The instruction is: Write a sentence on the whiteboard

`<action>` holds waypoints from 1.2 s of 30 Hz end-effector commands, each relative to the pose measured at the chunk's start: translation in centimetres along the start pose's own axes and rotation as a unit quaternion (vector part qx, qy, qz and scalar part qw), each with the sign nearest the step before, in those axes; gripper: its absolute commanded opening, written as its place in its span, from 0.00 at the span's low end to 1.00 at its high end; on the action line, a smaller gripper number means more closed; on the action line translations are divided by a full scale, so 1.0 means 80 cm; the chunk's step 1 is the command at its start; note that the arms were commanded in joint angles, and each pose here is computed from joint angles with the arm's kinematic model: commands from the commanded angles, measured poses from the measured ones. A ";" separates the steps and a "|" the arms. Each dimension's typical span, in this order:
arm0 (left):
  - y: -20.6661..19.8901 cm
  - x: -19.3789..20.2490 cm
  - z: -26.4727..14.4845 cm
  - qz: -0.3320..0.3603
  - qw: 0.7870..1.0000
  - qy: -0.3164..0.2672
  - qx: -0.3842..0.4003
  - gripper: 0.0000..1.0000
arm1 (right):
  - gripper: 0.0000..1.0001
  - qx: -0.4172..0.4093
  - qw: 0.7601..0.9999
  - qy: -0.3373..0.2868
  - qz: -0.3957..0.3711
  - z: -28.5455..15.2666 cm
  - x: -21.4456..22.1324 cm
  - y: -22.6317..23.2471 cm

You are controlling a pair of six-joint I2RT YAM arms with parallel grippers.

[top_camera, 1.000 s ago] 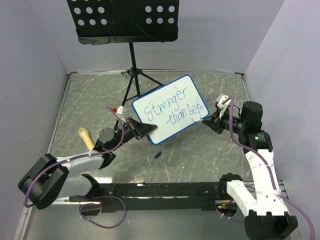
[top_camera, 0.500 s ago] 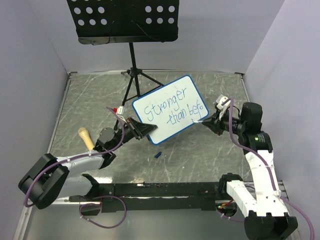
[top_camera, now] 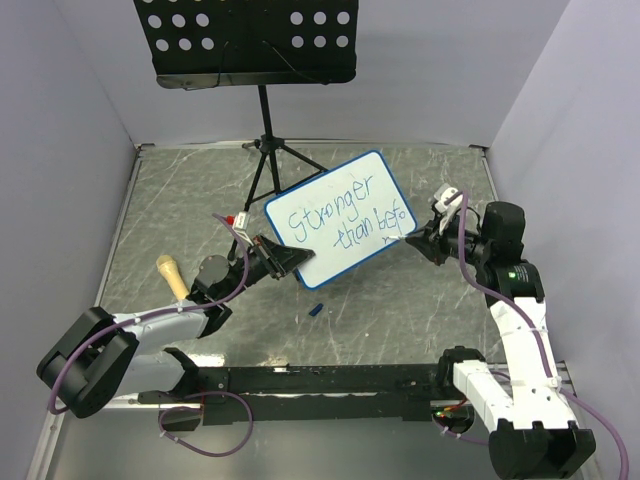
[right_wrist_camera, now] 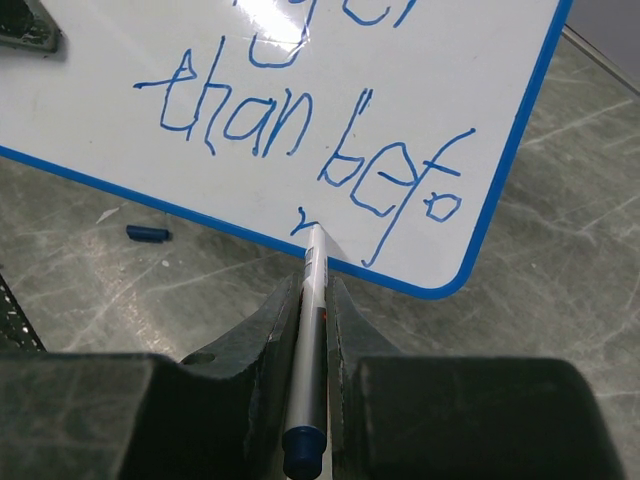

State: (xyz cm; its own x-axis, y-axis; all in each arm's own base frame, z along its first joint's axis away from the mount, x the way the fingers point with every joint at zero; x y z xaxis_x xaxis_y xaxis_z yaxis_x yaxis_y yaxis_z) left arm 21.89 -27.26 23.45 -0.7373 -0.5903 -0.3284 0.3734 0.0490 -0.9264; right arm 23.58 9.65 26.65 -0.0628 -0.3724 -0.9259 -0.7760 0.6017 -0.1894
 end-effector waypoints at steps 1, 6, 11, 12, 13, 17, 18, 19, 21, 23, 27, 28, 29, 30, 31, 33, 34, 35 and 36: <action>-0.087 -0.020 0.001 0.032 0.991 -0.023 0.131 0.01 | 0.00 0.021 1.000 -0.003 -0.011 -0.001 -0.007 -0.011; -0.084 -0.022 0.001 0.031 0.991 -0.029 0.124 0.01 | 0.00 -0.002 1.000 -0.027 -0.012 -0.007 -0.021 0.002; -0.084 -0.023 -0.001 0.029 0.991 -0.035 0.124 0.01 | 0.00 0.000 1.000 -0.018 -0.012 -0.010 -0.018 0.002; -0.083 -0.023 -0.001 0.030 0.992 -0.034 0.122 0.01 | 0.00 0.001 1.000 -0.015 -0.012 -0.010 -0.017 0.002; -0.084 -0.024 -0.002 0.031 0.991 -0.037 0.122 0.01 | 0.00 0.001 1.000 -0.012 -0.011 -0.009 -0.014 0.002; -0.085 -0.025 -0.002 0.032 0.991 -0.039 0.122 0.01 | 0.00 0.003 1.000 -0.002 -0.013 -0.010 -0.006 0.003; -0.084 -0.025 -0.002 0.031 0.991 -0.038 0.122 0.01 | 0.00 0.003 1.000 0.001 -0.011 -0.009 -0.004 0.003; -0.084 -0.025 -0.002 0.031 0.991 -0.038 0.122 0.01 | 0.00 0.005 1.000 0.005 -0.008 -0.009 -0.001 0.002; -0.085 -0.025 -0.001 0.031 0.991 -0.037 0.124 0.01 | 0.00 0.008 1.000 0.006 -0.011 -0.009 -0.001 0.001; -0.086 -0.024 -0.001 0.031 0.991 -0.035 0.125 0.01 | 0.00 0.012 1.000 0.008 -0.011 -0.009 0.000 -0.001; -0.087 -0.024 0.000 0.033 0.991 -0.034 0.126 0.01 | 0.00 0.029 0.999 0.015 -0.009 -0.009 0.002 -0.009; -0.086 -0.024 0.000 0.033 0.991 -0.034 0.125 0.01 | 0.00 0.035 0.999 0.014 -0.012 -0.009 0.000 -0.012; -0.086 -0.024 -0.001 0.033 0.991 -0.034 0.125 0.01 | 0.00 0.044 0.999 0.018 -0.012 -0.010 0.001 -0.016; -0.086 -0.024 -0.001 0.033 0.991 -0.034 0.125 0.01 | 0.00 0.047 0.999 0.019 -0.013 -0.009 0.001 -0.019; -0.086 -0.023 -0.001 0.034 0.991 -0.033 0.125 0.01 | 0.00 0.049 0.999 0.018 -0.014 -0.010 0.000 -0.020; -0.086 -0.023 -0.001 0.033 0.991 -0.032 0.126 0.01 | 0.00 0.052 0.998 0.017 -0.015 -0.009 -0.002 -0.023; -0.086 -0.022 -0.001 0.034 0.991 -0.030 0.126 0.01 | 0.00 0.053 0.998 0.014 -0.015 -0.009 -0.004 -0.025; -0.086 -0.022 -0.001 0.034 0.991 -0.030 0.126 0.01 | 0.00 0.055 0.998 0.008 -0.015 -0.008 -0.007 -0.026; -0.086 -0.022 -0.001 0.034 0.991 -0.030 0.128 0.01 | 0.00 0.054 0.998 0.004 -0.015 -0.007 -0.010 -0.027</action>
State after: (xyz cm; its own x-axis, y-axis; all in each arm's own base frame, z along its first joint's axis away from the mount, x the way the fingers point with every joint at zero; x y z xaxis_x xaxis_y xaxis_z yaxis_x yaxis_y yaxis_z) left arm 22.00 -27.20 23.31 -0.7346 -0.5949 -0.3264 0.3665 0.0570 -0.9287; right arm 23.74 8.70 26.24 -0.0905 -0.3993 -0.9124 -0.7426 0.6375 -0.2053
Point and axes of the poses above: each gripper's point midway between its finger pads, its own z axis out along the fingers, its own y axis along the line the jaws close on, x = y × z, the point moved 2 cm from there along -z, back along the fingers, and after that the axes turned 8 degrees about -z, right-handed, at the moved point
